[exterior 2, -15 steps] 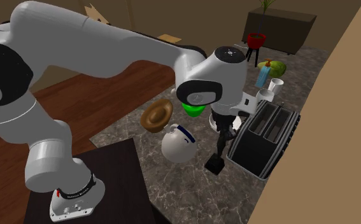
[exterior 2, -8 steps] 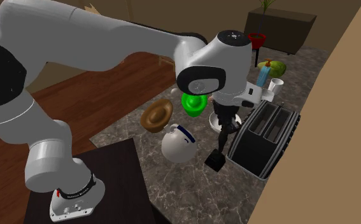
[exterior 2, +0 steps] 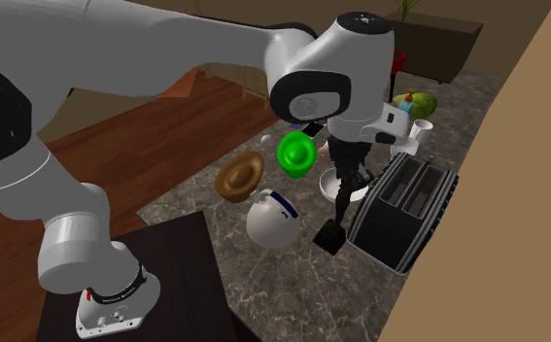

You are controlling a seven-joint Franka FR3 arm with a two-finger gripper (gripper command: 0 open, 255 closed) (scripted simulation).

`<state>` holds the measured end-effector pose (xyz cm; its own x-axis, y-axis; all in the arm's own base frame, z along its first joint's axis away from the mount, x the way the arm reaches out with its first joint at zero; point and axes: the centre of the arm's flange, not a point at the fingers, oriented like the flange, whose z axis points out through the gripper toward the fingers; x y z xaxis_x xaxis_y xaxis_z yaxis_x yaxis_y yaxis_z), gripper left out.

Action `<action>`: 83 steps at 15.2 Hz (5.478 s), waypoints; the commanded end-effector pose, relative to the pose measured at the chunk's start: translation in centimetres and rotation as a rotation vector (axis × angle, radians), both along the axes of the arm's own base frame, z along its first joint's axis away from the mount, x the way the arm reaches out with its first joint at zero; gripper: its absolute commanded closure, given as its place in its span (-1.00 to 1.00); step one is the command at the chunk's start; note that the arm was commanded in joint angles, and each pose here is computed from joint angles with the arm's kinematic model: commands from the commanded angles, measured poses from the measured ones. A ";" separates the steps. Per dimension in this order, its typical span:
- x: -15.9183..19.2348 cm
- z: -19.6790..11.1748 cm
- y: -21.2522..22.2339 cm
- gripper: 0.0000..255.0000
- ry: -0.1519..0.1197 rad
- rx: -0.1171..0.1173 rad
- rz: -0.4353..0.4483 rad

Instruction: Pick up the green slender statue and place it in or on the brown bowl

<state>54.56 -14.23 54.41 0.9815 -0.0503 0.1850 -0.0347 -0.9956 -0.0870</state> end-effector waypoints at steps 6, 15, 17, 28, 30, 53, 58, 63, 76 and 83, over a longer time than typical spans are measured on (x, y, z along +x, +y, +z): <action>-0.9 2.9 2.4 1.00 -0.001 0.000 0.000; -4.9 5.4 13.4 1.00 -0.001 0.000 0.000; -5.7 6.0 15.8 1.00 -0.001 0.000 0.000; -10.5 9.0 29.2 1.00 -0.001 0.000 0.000; -11.4 9.6 31.6 1.00 -0.001 0.000 0.000; -15.6 5.4 43.3 1.00 -0.001 0.000 0.000; -15.6 2.8 43.3 1.00 -0.001 0.000 0.000; -15.6 0.1 43.3 1.00 -0.001 0.000 0.000; -15.6 -4.6 43.3 1.00 -0.001 0.000 0.000; -15.6 -4.8 43.4 -1.00 0.000 0.000 0.000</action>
<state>38.94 29.18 49.73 0.9812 -0.0507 0.1864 -0.0349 -0.9956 -0.0874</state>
